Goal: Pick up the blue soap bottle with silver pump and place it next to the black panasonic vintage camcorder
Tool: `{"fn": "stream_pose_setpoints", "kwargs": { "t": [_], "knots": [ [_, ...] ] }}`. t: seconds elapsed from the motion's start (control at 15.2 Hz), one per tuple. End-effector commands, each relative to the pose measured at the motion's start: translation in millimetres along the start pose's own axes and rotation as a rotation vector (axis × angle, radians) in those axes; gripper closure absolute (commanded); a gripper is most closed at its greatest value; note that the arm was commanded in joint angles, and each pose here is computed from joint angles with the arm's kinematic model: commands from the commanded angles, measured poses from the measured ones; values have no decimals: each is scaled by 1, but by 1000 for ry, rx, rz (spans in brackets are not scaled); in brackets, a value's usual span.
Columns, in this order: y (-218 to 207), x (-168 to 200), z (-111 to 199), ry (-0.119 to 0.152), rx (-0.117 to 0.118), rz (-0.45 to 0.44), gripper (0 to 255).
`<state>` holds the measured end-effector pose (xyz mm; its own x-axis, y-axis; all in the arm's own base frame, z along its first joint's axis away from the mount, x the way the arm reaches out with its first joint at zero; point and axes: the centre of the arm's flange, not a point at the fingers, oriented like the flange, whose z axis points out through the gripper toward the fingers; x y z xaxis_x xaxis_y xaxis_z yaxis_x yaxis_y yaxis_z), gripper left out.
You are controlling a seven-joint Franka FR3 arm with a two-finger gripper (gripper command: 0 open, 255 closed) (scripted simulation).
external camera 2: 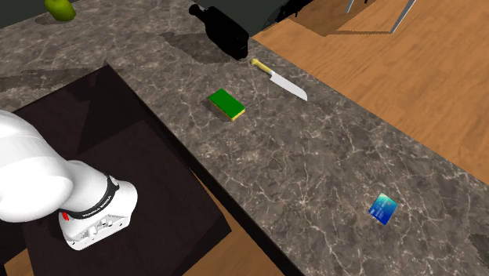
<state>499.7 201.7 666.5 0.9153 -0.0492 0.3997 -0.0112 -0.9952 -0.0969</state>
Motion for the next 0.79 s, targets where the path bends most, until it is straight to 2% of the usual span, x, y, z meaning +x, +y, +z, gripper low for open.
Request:
{"fn": "stream_pose_setpoints", "kwargs": {
  "t": [0.0,0.73],
  "knots": [
    [-21,9,7,0,1,2,255],
    [-15,-14,60,0,1,2,255]
  ]
}}
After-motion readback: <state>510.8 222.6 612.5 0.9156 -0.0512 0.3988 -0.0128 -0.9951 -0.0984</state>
